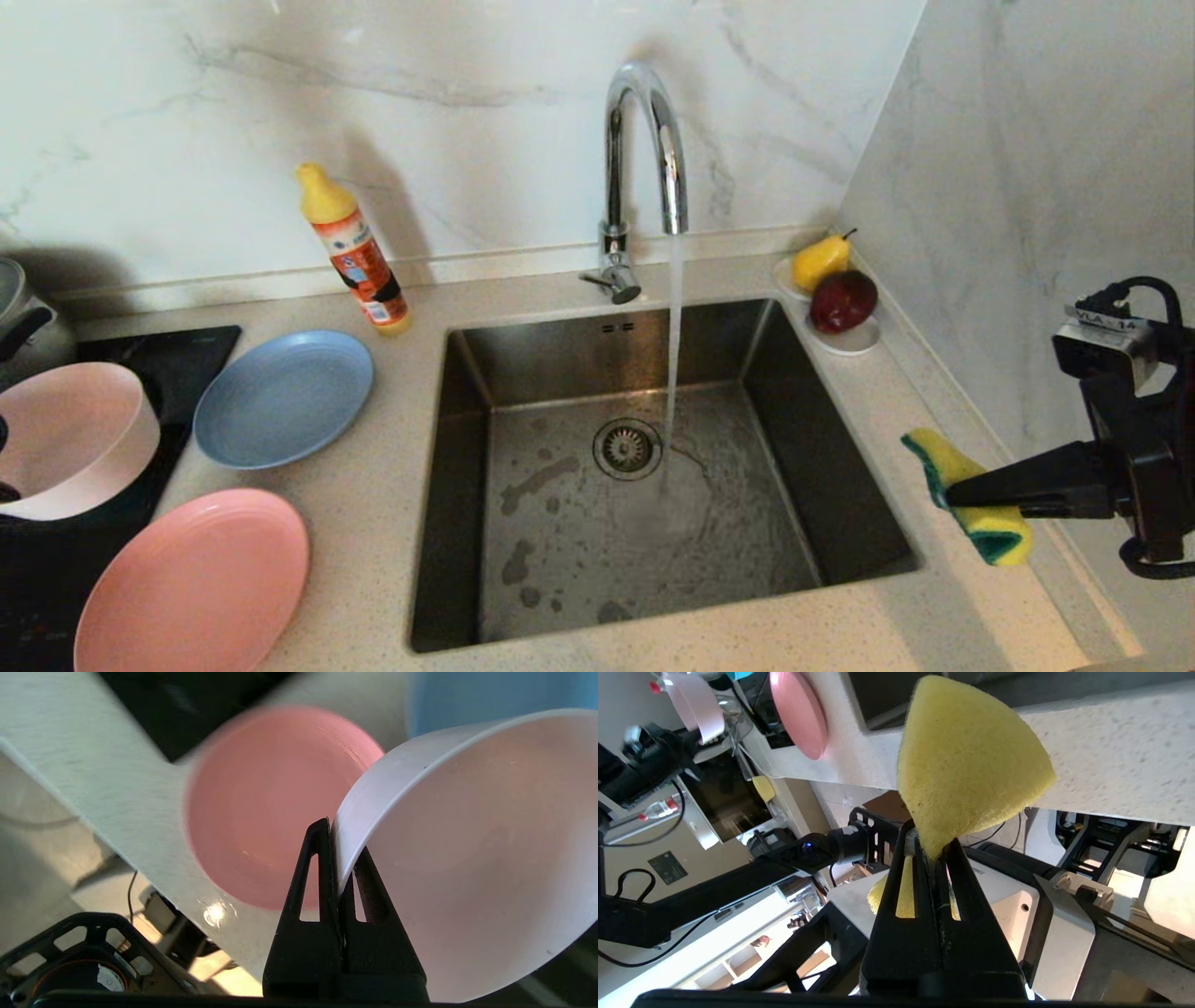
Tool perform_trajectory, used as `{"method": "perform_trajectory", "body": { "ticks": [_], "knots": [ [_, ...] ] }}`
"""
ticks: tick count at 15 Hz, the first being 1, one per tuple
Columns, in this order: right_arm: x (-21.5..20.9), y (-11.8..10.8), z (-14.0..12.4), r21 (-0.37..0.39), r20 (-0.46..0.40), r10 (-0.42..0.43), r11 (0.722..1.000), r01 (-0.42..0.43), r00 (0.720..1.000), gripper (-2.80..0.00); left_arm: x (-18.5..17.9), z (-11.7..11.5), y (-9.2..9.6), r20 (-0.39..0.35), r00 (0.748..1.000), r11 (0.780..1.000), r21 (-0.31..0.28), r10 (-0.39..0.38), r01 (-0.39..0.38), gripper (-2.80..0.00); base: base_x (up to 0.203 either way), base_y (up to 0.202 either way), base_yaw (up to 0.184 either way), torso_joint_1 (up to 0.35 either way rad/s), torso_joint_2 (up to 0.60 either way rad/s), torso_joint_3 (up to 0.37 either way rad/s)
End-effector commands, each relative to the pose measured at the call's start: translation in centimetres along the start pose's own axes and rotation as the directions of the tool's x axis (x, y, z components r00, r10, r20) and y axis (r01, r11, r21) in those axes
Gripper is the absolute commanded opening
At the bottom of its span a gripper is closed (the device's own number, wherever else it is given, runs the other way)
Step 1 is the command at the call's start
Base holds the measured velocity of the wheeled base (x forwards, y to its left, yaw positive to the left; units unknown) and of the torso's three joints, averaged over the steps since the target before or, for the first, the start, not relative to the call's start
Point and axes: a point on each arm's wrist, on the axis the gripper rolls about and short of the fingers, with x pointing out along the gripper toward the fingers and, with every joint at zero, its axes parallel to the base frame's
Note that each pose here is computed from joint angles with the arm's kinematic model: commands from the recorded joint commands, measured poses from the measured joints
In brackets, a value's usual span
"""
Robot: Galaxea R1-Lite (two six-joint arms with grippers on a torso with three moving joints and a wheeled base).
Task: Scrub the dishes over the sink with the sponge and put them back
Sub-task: Place the bowl on the table
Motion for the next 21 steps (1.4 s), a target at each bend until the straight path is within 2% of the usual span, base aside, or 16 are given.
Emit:
{"method": "perform_trajectory", "body": {
  "ticks": [1,6,8,10,13,15,18,21],
  "knots": [
    [0.9,-0.7,0.6,0.034,-0.028,-0.013,0.999,0.014,1.000,-2.80,2.4,2.0,1.3,-0.029,0.996,0.992,-0.088,0.086,-0.088,-2.80,0.000,0.000,0.000,0.000,0.00,0.000],
    [1.5,-1.0,1.3,0.043,-0.037,-0.016,0.999,0.018,0.999,-2.80,6.3,5.0,4.2,-0.050,0.984,0.962,-0.203,0.174,-0.180,-2.80,0.000,0.000,0.000,0.000,0.00,0.000],
    [1.8,-1.2,1.6,0.049,-0.043,-0.020,0.999,0.022,0.999,-2.80,8.4,5.9,5.7,-0.099,0.974,0.947,-0.233,0.203,-0.221,-2.80,0.000,0.000,0.000,0.000,0.00,0.000],
    [1.6,-0.9,1.5,0.041,-0.037,-0.013,0.999,0.015,0.999,-2.80,9.6,7.0,7.1,-0.097,0.973,0.940,-0.254,0.211,-0.230,-2.80,0.000,0.000,0.000,0.000,0.00,0.000],
    [2.0,-1.3,1.7,0.046,-0.041,-0.016,0.999,0.018,0.999,-2.80,10.7,6.4,8.4,-0.136,0.963,0.933,-0.247,0.234,-0.262,-2.80,0.000,0.000,0.000,0.000,0.00,0.000],
    [2.2,-1.5,1.8,0.049,-0.044,-0.018,0.999,0.020,0.999,-2.80,11.7,6.5,9.1,-0.111,0.966,0.933,-0.255,0.233,-0.254,-2.80,0.000,0.000,0.000,0.000,0.00,0.000],
    [2.3,-1.6,1.8,0.054,-0.047,-0.018,0.998,0.021,0.999,-2.80,12.8,6.4,9.7,-0.120,0.961,0.928,-0.256,0.249,-0.272,-2.80,0.000,0.000,0.000,0.000,0.00,0.000],
    [2.5,-1.8,1.7,0.062,-0.057,-0.023,0.998,0.026,0.998,-2.80,13.4,7.1,10.0,-0.072,0.969,0.937,-0.248,0.235,-0.246,-2.80,0.000,0.000,0.000,0.000,0.00,0.000]
  ]
}}
